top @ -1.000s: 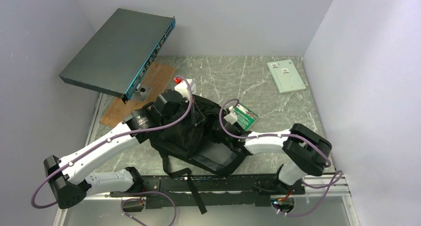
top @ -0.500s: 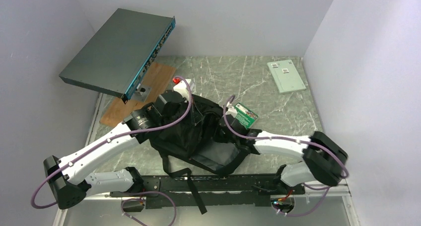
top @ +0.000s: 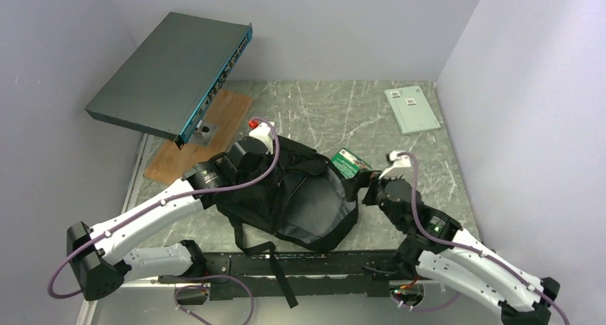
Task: Pack the student bag
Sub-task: Pick up the book from the center of the board.
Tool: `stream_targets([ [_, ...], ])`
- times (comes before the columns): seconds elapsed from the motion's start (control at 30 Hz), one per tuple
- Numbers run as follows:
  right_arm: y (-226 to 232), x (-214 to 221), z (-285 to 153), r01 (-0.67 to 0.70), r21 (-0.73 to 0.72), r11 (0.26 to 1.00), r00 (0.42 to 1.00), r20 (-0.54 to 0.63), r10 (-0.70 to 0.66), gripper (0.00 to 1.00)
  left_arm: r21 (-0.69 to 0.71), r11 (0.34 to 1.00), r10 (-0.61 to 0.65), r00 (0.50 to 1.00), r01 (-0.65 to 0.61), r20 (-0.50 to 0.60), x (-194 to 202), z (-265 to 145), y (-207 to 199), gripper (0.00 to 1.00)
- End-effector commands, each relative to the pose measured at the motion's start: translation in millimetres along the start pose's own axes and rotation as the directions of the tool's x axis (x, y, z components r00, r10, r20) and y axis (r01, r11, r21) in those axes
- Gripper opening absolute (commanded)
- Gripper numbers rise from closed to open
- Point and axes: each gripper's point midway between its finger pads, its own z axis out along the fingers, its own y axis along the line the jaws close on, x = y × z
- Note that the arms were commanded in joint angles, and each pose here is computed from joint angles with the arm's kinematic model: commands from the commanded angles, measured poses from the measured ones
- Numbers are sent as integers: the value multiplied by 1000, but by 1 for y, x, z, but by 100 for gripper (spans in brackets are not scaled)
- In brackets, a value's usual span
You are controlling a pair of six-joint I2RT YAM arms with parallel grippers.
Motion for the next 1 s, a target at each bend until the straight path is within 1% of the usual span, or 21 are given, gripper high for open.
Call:
stream_targets([
  [0.0,-47,-63,-3,86,244,966,980,155,-127,99,-26,1000,-11,1000,10,-23,13,3,12,0],
  [0.03,-50,-74,5,88,248,965,981,147,-127,99,-21,1000,-21,999,21,-33,17,3,11,0],
  [0.1,-67,-83,30,58,261,964,994,74,-80,99,0,999,-40,998,40,-52,25,4,10,0],
  [0.17,-97,-88,54,-33,311,950,999,11,31,99,11,998,-56,996,57,-63,30,3,10,0],
  [0.23,-129,-86,73,-144,370,918,986,-28,166,99,19,998,-65,996,66,-61,31,0,10,0],
  [0.3,-152,-79,91,-261,366,893,952,-56,301,99,13,998,-66,996,67,-55,31,-4,12,0],
  [0.33,-171,-71,99,-343,364,866,917,-68,392,99,10,998,-66,996,67,-53,30,-5,12,0],
  [0.4,-177,-61,113,-479,250,841,852,-99,514,99,4,998,-59,997,59,-53,30,-7,14,0],
  [0.43,-177,-59,121,-528,179,830,829,-104,550,99,4,998,-55,997,55,-52,30,-8,14,0],
  [0.47,-176,-54,125,-561,139,816,808,-119,576,99,7,999,-51,997,52,-52,31,-8,14,0],
  [0.5,-177,-47,128,-579,127,806,795,-134,592,99,11,999,-52,997,52,-49,30,-7,13,0],
  [0.6,-180,-30,132,-588,121,800,783,-162,600,99,19,999,-50,997,51,-51,30,-5,12,0],
  [0.7,-177,-15,134,-596,99,797,773,-200,603,89,18,999,-47,997,48,-61,31,-1,10,0],
  [0.8,-172,3,134,-623,77,778,744,-249,620,78,14,999,-44,996,45,-74,31,4,8,0],
  [0.87,-169,11,132,-631,60,773,736,-267,622,72,15,999,-45,995,46,-84,31,5,7,0],
  [0.97,-162,13,129,-637,20,771,738,-273,617,59,14,999,-45,995,47,-86,31,6,6,0],
])
